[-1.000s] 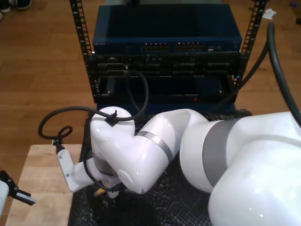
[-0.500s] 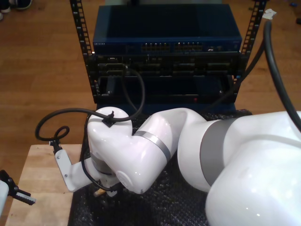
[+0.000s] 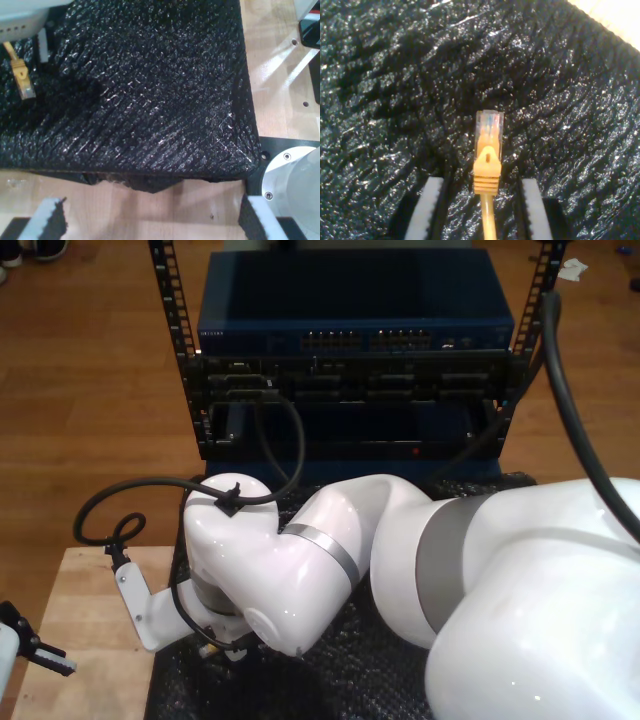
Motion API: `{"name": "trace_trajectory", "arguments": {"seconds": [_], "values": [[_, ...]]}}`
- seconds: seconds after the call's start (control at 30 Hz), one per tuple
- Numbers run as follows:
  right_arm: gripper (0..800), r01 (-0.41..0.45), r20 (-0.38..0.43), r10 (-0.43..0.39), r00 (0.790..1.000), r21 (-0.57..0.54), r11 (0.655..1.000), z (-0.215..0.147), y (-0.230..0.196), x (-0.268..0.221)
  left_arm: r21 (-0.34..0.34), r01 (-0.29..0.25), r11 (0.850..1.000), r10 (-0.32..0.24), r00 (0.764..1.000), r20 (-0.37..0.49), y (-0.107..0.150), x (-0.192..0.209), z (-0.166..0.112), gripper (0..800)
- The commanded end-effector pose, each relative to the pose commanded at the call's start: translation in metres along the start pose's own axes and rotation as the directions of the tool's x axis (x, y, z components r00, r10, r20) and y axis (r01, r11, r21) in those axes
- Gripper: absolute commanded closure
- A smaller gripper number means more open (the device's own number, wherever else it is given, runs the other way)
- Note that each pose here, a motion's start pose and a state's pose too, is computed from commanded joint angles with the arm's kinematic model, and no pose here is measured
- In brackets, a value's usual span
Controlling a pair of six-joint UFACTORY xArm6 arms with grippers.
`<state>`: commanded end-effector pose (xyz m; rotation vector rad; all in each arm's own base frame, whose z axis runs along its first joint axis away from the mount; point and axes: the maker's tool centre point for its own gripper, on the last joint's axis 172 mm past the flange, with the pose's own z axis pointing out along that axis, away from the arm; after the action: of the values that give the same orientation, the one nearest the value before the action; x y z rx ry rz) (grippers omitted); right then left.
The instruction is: Grab the cable and plug it in
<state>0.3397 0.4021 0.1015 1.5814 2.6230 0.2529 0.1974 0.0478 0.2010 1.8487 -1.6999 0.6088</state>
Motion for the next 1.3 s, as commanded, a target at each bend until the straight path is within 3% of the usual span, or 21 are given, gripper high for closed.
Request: {"name": "trace_trajectory", "arguments": {"seconds": [0.5,0.6,0.87,1.07,1.17,1.3], "values": [[625,0.008,-0.010,-0.008,1.000,-0.016,1.000,0.000,0.002,0.006,0.001,-0.001,1.000,0.001,1.000,0.001,0.000,0.000,-0.001,0],[703,0.009,-0.008,-0.009,1.000,-0.015,1.000,0.000,0.001,0.005,0.000,-0.002,1.000,0.002,1.000,0.001,0.000,0.000,0.000,0],[782,0.013,-0.009,-0.013,1.000,-0.012,1.000,0.002,-0.002,0.007,0.000,-0.001,1.000,0.001,1.000,0.000,0.000,0.000,0.000,0],[796,0.003,-0.012,-0.004,1.000,-0.018,1.000,-0.003,0.002,0.004,0.001,-0.002,1.000,0.002,1.000,0.000,-0.001,0.001,-0.002,0],[796,-0.017,-0.009,0.016,1.000,-0.022,1.000,-0.011,0.007,-0.006,-0.002,-0.001,1.000,0.001,1.000,-0.003,0.000,0.002,-0.001,0],[796,-0.114,0.010,0.114,0.993,0.002,0.993,-0.019,0.013,-0.051,-0.003,0.006,1.000,-0.006,1.000,-0.013,-0.001,0.005,0.000,0]]}}
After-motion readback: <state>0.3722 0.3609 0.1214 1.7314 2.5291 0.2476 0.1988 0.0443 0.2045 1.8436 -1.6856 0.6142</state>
